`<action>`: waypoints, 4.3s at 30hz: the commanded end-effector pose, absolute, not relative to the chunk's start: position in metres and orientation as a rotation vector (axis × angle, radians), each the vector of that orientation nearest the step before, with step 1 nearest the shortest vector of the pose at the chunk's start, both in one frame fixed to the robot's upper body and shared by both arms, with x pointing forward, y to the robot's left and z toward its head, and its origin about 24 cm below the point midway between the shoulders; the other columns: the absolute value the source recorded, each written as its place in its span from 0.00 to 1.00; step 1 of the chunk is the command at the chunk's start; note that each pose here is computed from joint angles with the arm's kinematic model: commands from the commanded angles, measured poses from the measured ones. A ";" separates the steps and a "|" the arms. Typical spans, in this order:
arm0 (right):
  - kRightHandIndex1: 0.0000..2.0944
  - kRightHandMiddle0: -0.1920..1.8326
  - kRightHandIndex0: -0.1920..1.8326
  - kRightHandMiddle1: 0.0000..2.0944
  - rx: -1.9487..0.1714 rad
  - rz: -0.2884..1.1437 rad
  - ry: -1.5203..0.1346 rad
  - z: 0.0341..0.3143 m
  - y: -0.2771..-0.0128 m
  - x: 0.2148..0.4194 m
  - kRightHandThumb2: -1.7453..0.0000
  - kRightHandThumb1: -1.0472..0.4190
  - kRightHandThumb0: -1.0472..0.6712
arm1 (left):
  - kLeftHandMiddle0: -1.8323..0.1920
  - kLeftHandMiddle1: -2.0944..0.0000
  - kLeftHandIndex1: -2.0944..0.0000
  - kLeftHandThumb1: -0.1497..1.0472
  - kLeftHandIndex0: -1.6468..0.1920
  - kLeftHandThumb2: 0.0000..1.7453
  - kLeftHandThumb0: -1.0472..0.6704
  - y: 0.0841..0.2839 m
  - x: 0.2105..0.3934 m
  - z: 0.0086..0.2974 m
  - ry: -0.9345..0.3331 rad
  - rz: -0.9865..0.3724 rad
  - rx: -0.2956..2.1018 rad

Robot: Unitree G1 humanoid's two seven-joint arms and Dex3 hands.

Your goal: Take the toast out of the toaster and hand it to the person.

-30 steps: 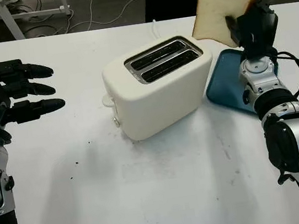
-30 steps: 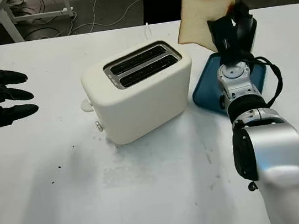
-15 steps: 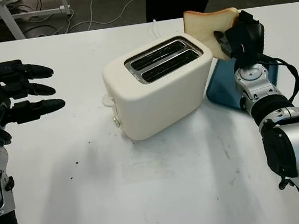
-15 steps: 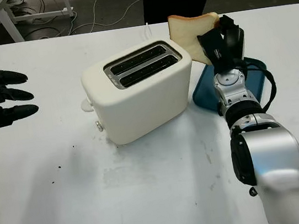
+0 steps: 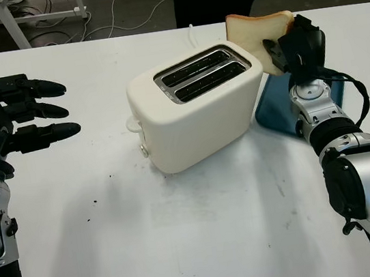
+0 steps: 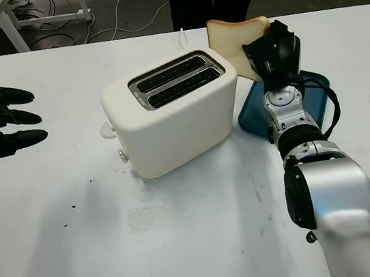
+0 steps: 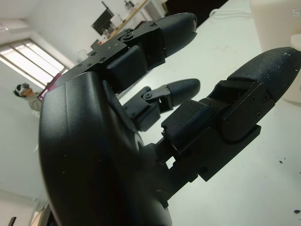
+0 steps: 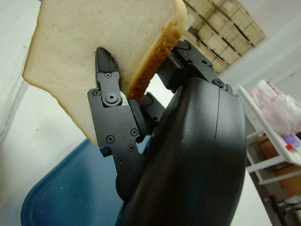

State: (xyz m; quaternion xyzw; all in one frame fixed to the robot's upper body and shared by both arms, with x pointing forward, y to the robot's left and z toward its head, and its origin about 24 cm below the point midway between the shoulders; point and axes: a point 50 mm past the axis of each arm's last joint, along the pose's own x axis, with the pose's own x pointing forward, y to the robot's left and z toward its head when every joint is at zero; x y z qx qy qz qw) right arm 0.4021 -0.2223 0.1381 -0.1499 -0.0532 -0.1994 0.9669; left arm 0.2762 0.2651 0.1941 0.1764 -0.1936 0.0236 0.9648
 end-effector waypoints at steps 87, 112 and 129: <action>0.06 0.12 0.10 0.00 -0.464 -0.027 -0.137 0.152 -0.248 0.394 0.99 0.14 0.01 | 0.33 0.74 0.80 0.40 0.28 0.00 0.02 0.267 0.274 0.189 -0.395 0.047 0.343; 0.07 0.21 0.17 0.03 -0.066 0.104 -0.380 0.090 -0.197 0.244 1.00 0.14 0.15 | 0.50 0.54 0.63 0.43 0.45 0.00 0.01 0.249 0.253 0.153 -0.309 0.068 0.212; 0.08 0.27 0.23 0.03 0.068 0.084 -0.243 0.061 -0.158 0.210 1.00 0.11 0.22 | 0.86 0.26 0.30 0.45 0.86 0.00 0.05 0.204 0.247 0.100 -0.175 -0.009 0.098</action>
